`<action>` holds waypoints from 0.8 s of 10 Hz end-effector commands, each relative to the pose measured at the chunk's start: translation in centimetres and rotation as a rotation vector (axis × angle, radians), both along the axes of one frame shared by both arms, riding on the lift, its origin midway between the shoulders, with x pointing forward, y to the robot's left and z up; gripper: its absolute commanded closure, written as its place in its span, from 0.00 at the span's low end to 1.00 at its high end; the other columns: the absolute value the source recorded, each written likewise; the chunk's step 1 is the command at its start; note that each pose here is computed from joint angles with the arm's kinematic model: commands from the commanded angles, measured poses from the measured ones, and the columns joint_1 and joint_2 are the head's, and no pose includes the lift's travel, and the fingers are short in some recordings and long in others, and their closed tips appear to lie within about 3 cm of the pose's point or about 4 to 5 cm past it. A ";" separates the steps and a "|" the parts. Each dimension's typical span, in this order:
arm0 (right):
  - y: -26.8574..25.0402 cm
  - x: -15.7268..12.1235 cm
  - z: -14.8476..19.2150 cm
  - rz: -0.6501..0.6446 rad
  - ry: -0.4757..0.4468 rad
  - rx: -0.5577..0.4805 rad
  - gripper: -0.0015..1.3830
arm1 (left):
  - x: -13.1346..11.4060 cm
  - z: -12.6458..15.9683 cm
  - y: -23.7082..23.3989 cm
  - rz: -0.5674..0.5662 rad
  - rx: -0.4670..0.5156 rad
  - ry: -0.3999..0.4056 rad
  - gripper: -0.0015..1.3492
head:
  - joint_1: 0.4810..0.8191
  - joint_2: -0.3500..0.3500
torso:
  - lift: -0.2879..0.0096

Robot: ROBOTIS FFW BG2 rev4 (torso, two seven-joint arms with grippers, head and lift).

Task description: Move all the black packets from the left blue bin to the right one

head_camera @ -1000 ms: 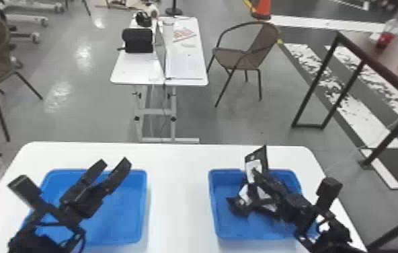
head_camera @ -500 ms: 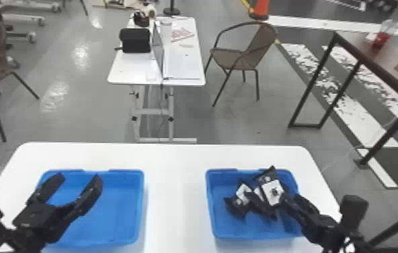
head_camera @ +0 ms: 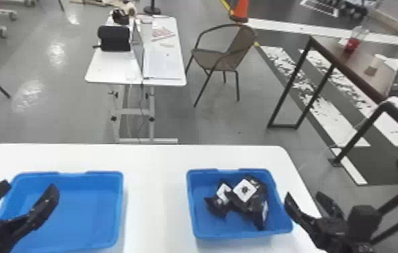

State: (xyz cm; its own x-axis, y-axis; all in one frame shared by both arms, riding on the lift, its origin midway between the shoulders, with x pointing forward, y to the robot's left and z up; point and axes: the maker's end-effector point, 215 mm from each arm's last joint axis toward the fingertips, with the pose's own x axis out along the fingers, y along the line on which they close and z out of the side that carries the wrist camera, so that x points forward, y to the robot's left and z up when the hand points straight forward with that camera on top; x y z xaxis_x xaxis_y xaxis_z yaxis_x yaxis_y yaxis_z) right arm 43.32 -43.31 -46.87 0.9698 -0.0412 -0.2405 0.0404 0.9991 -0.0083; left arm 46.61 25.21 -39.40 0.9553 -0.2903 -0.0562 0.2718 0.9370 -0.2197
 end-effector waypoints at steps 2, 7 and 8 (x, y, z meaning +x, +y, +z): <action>3.0 -2.9 6.4 0.074 -0.230 -0.115 0.16 | -2.2 0.2 2.8 0.035 0.188 -0.017 0.00 | 0.63 0.20 | 0.97; 4.7 -8.7 5.7 0.108 -0.184 -0.156 0.10 | -6.7 -0.7 1.6 -0.006 0.363 -0.036 0.00 | 0.63 0.24 | 0.97; 5.3 -8.7 5.2 0.115 -0.179 -0.141 0.08 | -6.7 -1.2 0.3 -0.016 0.343 -0.022 0.00 | 0.63 0.24 | 0.97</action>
State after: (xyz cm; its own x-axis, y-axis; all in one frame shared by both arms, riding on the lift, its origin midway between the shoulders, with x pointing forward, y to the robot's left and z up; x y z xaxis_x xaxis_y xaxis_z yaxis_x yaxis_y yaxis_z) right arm 34.73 -38.44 -41.24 0.9972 0.0464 -0.0585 -0.0553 0.9852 -0.1621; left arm 40.02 26.38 -40.40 0.9559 -0.2630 -0.1309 0.2791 0.9520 0.1257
